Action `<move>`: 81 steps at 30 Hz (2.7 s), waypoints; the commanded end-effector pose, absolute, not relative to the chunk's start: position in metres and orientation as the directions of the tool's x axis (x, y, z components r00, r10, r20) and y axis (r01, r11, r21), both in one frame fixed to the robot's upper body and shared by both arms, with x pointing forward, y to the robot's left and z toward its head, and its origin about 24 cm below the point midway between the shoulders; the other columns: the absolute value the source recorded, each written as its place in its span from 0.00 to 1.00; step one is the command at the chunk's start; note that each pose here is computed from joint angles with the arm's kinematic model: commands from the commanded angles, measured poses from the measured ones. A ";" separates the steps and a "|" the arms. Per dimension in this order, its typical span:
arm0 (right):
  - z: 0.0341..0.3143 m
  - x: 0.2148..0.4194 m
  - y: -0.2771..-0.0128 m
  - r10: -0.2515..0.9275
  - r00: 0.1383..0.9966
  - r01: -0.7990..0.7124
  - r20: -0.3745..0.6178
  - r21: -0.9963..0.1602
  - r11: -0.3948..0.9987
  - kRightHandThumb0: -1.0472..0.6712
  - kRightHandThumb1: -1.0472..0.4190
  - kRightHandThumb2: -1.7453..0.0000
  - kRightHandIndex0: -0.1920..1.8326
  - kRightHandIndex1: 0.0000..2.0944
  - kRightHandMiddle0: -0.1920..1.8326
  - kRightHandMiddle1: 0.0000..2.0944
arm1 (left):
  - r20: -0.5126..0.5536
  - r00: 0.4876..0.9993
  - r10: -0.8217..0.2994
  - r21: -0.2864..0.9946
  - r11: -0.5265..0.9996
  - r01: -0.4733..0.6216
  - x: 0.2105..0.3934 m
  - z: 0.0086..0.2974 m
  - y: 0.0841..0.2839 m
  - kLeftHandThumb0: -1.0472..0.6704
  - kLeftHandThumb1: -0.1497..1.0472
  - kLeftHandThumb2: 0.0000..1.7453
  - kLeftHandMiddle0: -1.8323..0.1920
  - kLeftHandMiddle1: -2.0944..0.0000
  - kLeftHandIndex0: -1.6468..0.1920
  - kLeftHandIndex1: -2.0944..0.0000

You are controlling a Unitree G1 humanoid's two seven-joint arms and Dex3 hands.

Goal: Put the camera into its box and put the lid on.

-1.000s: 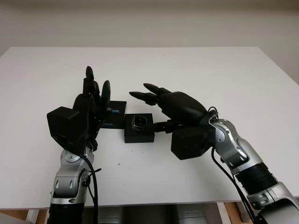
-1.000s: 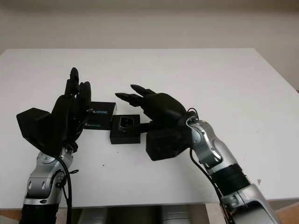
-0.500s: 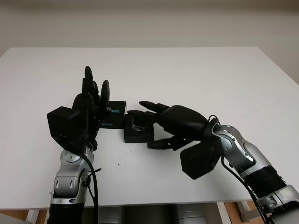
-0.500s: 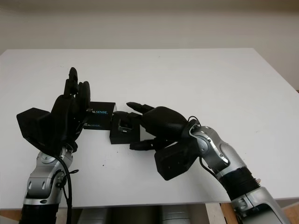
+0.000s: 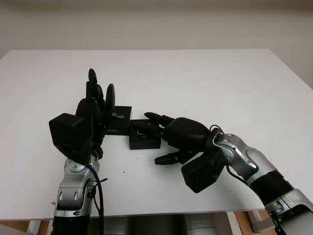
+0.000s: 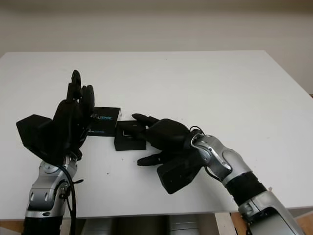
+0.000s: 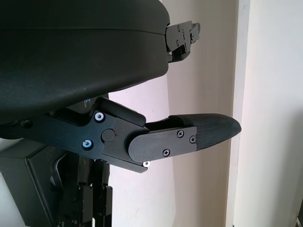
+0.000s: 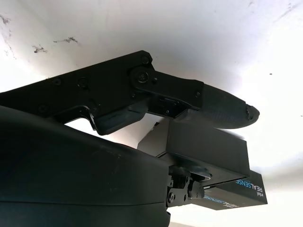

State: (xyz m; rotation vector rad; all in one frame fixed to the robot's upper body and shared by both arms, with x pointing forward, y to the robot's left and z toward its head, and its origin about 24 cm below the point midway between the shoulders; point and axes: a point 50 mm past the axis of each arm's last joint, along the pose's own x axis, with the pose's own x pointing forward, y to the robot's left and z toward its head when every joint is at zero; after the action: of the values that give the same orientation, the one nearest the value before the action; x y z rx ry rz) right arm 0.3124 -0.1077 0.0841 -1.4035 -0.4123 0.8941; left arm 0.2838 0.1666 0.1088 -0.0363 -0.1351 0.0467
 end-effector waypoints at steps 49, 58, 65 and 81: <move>0.163 0.360 -0.182 0.362 0.920 -0.234 0.147 -0.536 0.811 0.14 0.00 0.60 0.04 0.03 0.05 0.03 | -0.141 0.942 -0.304 0.923 0.304 0.236 0.333 0.204 0.242 0.20 0.83 0.02 0.97 0.97 0.96 0.97; 0.162 0.359 -0.182 0.356 0.924 -0.239 0.138 -0.520 0.820 0.15 0.00 0.60 0.05 0.03 0.05 0.03 | -0.143 0.946 -0.292 0.984 0.065 0.168 0.352 0.220 0.232 0.27 0.85 0.04 0.79 0.96 0.80 0.93; 0.160 0.358 -0.181 0.365 0.921 -0.247 0.133 -0.524 0.815 0.17 0.00 0.59 0.04 0.03 0.04 0.02 | -0.304 0.922 -0.237 0.953 -0.071 0.296 0.367 0.224 0.220 0.18 0.85 0.03 0.89 0.99 0.89 0.98; 0.157 0.356 -0.181 0.336 0.933 -0.226 0.126 -0.519 0.824 0.16 0.00 0.60 0.04 0.03 0.06 0.03 | -0.468 0.851 -0.237 0.883 -0.165 0.439 0.382 0.194 0.201 0.10 0.87 0.03 0.94 0.98 0.96 0.99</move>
State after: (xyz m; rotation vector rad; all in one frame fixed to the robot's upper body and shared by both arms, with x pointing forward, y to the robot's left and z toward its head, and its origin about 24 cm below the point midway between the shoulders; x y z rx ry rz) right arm 0.3567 -0.1818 0.1530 -0.5247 -0.1976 0.3096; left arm 0.3788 0.2066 0.1825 1.6145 0.1926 -0.6076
